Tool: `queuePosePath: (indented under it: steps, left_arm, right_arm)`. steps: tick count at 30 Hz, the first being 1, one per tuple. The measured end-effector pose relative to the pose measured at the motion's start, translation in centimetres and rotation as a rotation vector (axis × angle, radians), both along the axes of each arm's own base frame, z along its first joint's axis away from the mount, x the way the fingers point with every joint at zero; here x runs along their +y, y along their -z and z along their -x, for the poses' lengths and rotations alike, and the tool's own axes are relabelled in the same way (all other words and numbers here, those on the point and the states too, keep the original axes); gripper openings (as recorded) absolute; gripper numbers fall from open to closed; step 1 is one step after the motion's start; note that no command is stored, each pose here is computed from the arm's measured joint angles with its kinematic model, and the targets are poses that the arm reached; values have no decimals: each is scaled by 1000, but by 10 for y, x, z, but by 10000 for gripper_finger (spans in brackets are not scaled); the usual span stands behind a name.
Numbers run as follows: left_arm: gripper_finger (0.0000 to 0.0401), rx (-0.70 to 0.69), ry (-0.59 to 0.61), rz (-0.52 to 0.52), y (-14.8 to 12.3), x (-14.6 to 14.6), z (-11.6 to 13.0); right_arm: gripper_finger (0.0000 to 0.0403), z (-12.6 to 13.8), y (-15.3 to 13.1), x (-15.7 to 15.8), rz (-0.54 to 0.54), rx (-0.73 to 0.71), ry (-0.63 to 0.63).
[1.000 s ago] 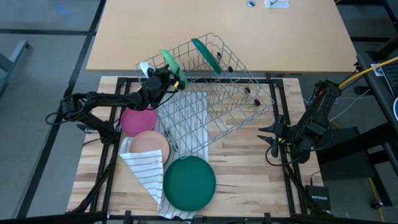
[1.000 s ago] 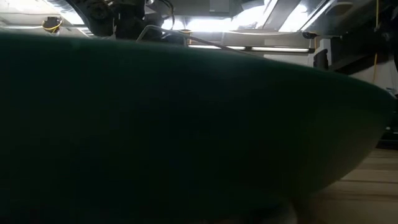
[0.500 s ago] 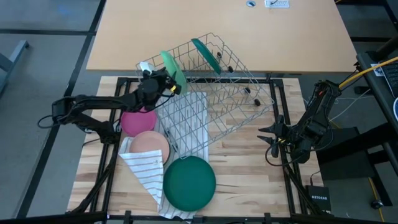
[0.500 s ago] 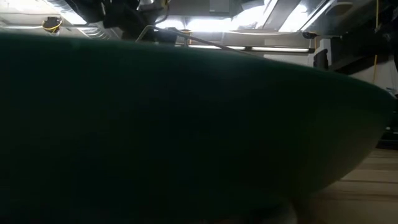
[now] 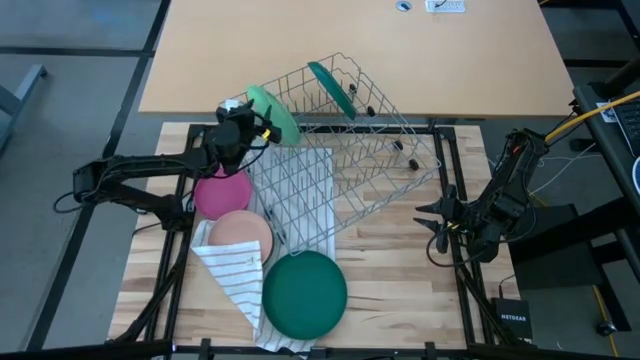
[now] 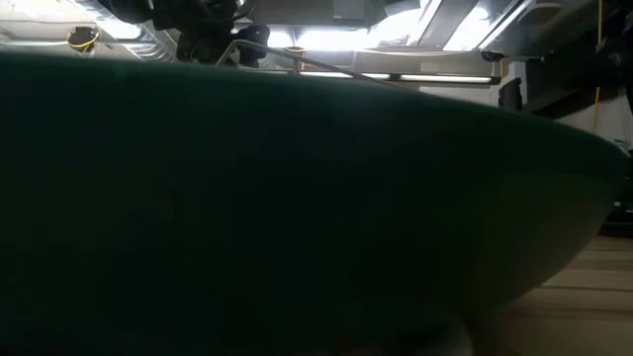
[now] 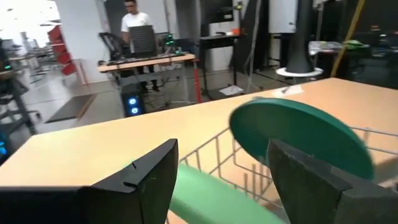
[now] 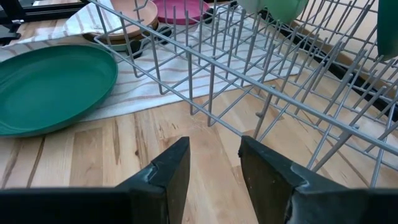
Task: Sort dishes
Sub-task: Put the dark green plate in the dish rack
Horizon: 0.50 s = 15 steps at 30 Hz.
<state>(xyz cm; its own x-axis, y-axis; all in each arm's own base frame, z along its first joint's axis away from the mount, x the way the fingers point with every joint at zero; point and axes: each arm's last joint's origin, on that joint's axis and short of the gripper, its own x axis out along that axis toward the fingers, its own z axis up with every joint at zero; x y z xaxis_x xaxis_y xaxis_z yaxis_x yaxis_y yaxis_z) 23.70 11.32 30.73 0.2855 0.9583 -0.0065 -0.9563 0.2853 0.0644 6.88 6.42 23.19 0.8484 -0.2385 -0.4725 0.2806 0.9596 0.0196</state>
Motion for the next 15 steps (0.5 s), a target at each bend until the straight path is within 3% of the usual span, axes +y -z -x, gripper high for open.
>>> queuePosePath:
  steps: [7,10,15]
  left_arm:
    - [237,-100,49,6,-9,-10,3]
    - [237,-125,214,2,-16,-29,0]
    - [237,-132,613,9,-19,-75,-12]
  right_arm:
    - [145,0,0,0,-2,-1,0]
    - [145,0,0,0,-4,-2,0]
    - [145,-1,-1,2,-26,-3,-6]
